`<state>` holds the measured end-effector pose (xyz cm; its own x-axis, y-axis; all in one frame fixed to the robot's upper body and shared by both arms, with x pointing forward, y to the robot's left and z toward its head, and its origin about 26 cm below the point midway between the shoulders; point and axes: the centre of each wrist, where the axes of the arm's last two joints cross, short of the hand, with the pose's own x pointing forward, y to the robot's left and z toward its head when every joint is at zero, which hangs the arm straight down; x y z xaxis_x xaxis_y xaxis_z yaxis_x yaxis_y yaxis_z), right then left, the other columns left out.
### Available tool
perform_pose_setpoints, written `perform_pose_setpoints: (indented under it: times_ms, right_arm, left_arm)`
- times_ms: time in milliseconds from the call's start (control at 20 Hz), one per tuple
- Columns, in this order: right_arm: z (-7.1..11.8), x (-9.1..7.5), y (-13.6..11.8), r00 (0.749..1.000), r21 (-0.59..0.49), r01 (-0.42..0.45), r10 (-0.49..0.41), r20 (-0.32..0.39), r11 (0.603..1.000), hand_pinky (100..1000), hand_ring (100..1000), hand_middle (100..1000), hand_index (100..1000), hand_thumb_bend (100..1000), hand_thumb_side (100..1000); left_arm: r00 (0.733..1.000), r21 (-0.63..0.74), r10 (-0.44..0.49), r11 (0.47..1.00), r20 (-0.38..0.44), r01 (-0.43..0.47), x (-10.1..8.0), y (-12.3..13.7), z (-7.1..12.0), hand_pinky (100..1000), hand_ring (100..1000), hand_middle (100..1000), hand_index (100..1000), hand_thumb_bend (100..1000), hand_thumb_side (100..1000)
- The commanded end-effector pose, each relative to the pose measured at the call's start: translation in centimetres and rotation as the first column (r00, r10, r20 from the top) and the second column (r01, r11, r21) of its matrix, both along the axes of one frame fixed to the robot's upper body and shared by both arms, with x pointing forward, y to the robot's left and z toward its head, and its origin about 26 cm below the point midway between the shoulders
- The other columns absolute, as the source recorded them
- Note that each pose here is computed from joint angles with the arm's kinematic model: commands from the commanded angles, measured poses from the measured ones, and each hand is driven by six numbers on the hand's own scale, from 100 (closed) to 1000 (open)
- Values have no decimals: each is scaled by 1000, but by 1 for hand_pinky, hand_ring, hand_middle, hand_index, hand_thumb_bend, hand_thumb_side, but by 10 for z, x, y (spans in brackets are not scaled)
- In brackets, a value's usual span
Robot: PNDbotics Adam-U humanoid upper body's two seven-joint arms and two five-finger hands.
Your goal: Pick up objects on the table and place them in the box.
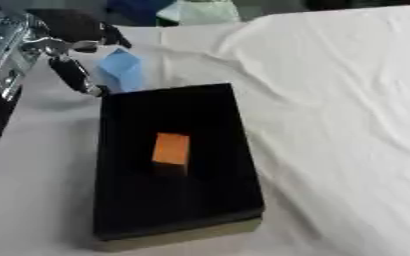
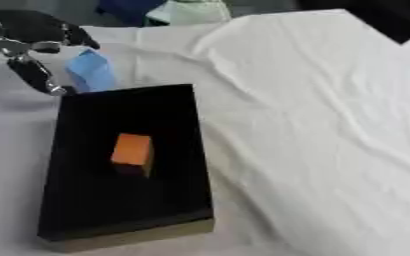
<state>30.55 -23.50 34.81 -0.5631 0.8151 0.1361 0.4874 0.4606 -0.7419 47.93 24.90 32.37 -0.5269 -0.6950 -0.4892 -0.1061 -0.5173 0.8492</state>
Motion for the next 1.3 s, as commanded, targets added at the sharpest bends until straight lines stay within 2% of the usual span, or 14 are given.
perform_pose_setpoints:
  times_ms: [50, 200, 300, 450, 600, 650, 700, 750, 800, 1000, 1300]
  right_arm:
    - [7, -4, -3, 1000, 11, -2, 1, 27, 1000, 866, 784, 645, 898, 100, 972]
    - [7, -4, -3, 1000, 15, -5, 5, 25, 1000, 866, 782, 640, 896, 100, 975]
    - [6, -4, -3, 1000, 20, -4, 4, 22, 1000, 866, 781, 639, 896, 100, 975]
    - [5, -3, -5, 1000, 28, 0, 0, 19, 1000, 866, 780, 638, 895, 100, 977]
    - [4, -3, -5, 1000, 31, 0, -1, 15, 1000, 866, 781, 638, 894, 100, 979]
    - [4, -2, -4, 1000, 32, 0, 0, 14, 999, 866, 781, 638, 893, 100, 980]
    - [4, -1, -4, 1000, 34, 1, -1, 12, 999, 866, 781, 638, 893, 100, 983]
    - [4, 0, -3, 1000, 36, 2, -2, 10, 999, 866, 781, 638, 893, 100, 984]
    - [4, 1, -3, 1000, 37, 4, -4, 8, 999, 866, 781, 638, 892, 100, 987]
    - [4, 5, -2, 1000, 39, 11, -12, 3, 999, 865, 781, 638, 891, 100, 986]
    - [1, 7, -2, 1000, 38, 22, -22, -2, 999, 864, 781, 636, 890, 100, 982]
  left_arm:
    - [999, -1, 6, 1000, 44, -6, -2, 1, 16, 813, 842, 862, 966, 415, 357]
    - [999, -2, 22, 1000, 31, -22, 0, 1, 13, 796, 832, 841, 944, 375, 355]
    - [999, -11, 24, 1000, 31, -23, 0, 2, 12, 784, 821, 808, 891, 338, 362]
    - [999, -27, 19, 999, 43, -18, 1, 3, 10, 768, 803, 766, 859, 307, 365]
    - [996, -50, -1, 999, 90, 5, -1, 1, 13, 707, 705, 572, 720, 218, 345]
    - [993, -57, -8, 998, 115, 15, -2, 0, 14, 699, 688, 547, 699, 206, 328]
    - [988, -63, -17, 998, 151, 26, -3, -1, 17, 663, 605, 444, 592, 174, 262]
    - [982, -68, -24, 997, 185, 37, -4, -2, 18, 661, 600, 436, 583, 173, 266]
    - [977, -72, -28, 996, 212, 44, -4, -3, 18, 652, 562, 389, 536, 152, 263]
    - [960, -81, -38, 995, 277, 63, -5, -3, 19, 640, 532, 366, 512, 136, 239]
    - [952, -68, -58, 994, 299, 82, -9, -6, 26, 640, 527, 379, 527, 118, 229]
